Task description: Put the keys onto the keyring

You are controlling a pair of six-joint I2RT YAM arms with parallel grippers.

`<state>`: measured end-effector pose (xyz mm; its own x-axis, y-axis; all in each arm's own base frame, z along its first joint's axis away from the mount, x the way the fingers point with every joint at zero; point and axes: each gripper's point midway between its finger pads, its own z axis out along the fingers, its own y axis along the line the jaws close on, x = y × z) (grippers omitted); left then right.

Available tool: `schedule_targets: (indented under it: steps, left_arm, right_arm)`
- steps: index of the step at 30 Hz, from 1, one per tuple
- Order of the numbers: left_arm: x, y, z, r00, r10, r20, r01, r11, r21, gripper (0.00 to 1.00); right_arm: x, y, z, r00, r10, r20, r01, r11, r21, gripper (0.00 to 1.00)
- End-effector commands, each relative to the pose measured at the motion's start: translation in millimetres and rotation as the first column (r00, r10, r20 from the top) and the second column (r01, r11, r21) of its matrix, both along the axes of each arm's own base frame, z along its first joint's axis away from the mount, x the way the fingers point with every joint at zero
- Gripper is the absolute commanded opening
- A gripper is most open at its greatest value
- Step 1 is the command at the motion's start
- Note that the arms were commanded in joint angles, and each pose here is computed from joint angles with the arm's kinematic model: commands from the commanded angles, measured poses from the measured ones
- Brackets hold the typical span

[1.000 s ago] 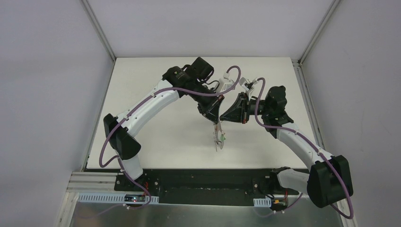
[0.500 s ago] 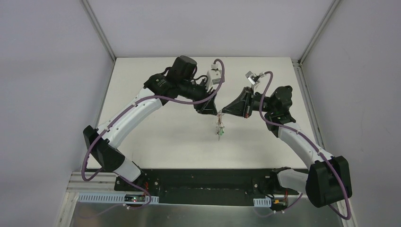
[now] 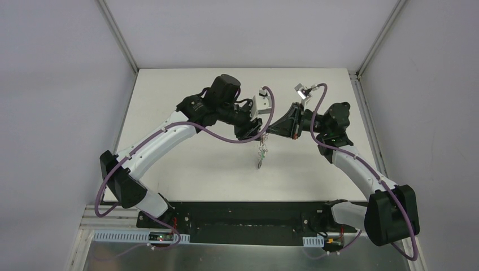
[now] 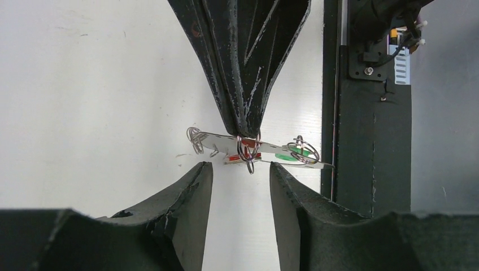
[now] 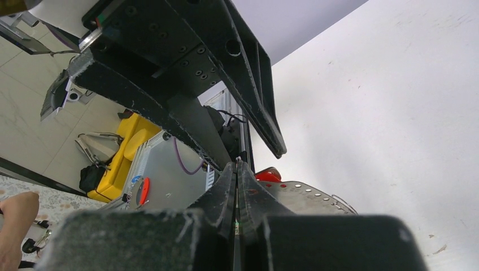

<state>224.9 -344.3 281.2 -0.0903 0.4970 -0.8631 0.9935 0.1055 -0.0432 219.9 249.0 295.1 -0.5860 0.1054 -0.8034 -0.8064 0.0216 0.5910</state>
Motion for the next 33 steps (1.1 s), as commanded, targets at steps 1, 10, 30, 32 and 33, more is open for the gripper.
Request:
schedule_targets:
  steps: [1, 10, 30, 32, 33]
  left_arm:
    - [2, -4, 7, 0.997, -0.026, 0.075, 0.027, 0.999, -0.018, 0.41]
    - [-7, -8, 0, 0.996, -0.065, 0.055, 0.065, 0.998, -0.006, 0.02]
    - [9, -14, -8, 0.989, 0.125, 0.083, -0.132, 0.988, 0.08, 0.11]
    - [8, -15, -8, 0.99, 0.125, 0.07, -0.131, 0.988, 0.079, 0.16]
    - [7, -15, -8, 0.99, 0.123, 0.064, -0.128, 0.989, 0.079, 0.18]
  right_arm:
    - [4, -2, 16, 0.997, -0.018, 0.08, 0.015, 0.999, 0.032, 0.0]
    - [5, -2, 16, 0.997, -0.027, 0.078, 0.025, 0.999, 0.034, 0.0]
    - [20, -3, 6, 0.994, -0.105, 0.031, 0.104, 0.994, 0.043, 0.0]
    - [20, -4, 6, 0.994, -0.106, 0.033, 0.105, 0.994, 0.043, 0.0]
    - [20, -4, 6, 0.994, -0.107, 0.033, 0.106, 0.993, 0.042, 0.0]
